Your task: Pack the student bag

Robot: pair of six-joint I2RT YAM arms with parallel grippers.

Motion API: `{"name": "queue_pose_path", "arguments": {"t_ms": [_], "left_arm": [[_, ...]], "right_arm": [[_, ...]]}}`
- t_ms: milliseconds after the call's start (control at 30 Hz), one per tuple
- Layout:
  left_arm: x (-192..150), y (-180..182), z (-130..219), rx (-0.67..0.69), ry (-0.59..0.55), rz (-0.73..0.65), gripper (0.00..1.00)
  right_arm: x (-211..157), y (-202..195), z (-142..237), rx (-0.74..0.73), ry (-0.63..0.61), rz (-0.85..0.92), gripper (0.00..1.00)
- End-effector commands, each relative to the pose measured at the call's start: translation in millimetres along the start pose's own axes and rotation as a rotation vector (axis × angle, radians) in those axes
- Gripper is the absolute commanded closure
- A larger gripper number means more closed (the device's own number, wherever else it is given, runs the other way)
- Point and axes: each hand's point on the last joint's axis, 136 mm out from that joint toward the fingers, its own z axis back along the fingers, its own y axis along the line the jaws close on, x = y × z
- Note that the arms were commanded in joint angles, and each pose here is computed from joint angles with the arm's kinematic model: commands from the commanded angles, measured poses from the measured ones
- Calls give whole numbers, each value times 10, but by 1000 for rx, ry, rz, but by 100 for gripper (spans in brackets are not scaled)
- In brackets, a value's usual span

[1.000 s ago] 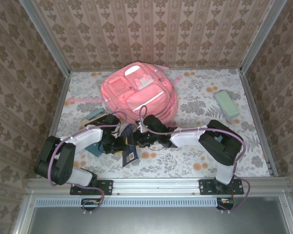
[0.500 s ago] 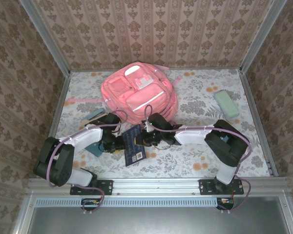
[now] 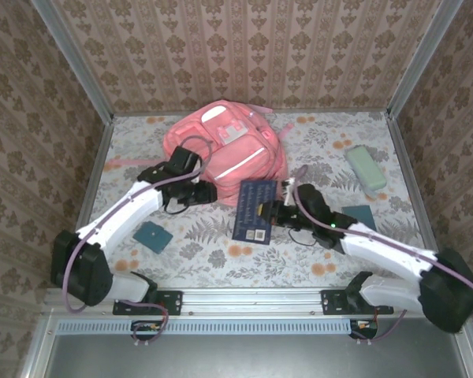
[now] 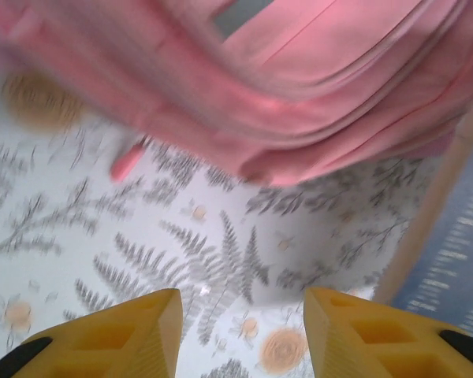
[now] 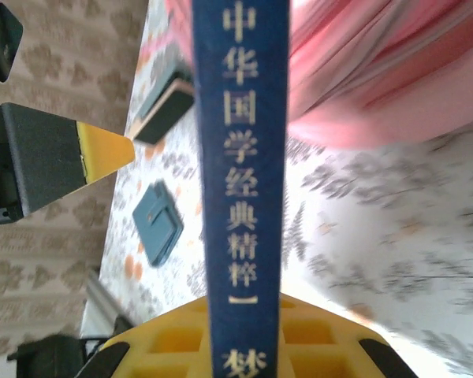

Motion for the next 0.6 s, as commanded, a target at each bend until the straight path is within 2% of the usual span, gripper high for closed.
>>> {"name": "queue_pose_path", "arguments": {"t_ms": [0, 133, 233, 400, 567], "left_arm": [[274, -215, -82, 34, -53, -161, 54], [503, -504, -297, 72, -63, -308, 54], [608, -659, -513, 98, -51, -385, 55], [778, -809, -846, 144, -39, -488, 55], [823, -1013, -1072, 106, -8, -540, 54]], "right_arm": [[192, -335, 326, -119, -183, 34, 100], [367, -487, 737, -104, -357, 24, 100], [402, -616, 904, -128, -365, 12, 100], [452, -735, 974, -125, -350, -27, 100], [555, -755, 1010, -102, -361, -53, 100]]}}
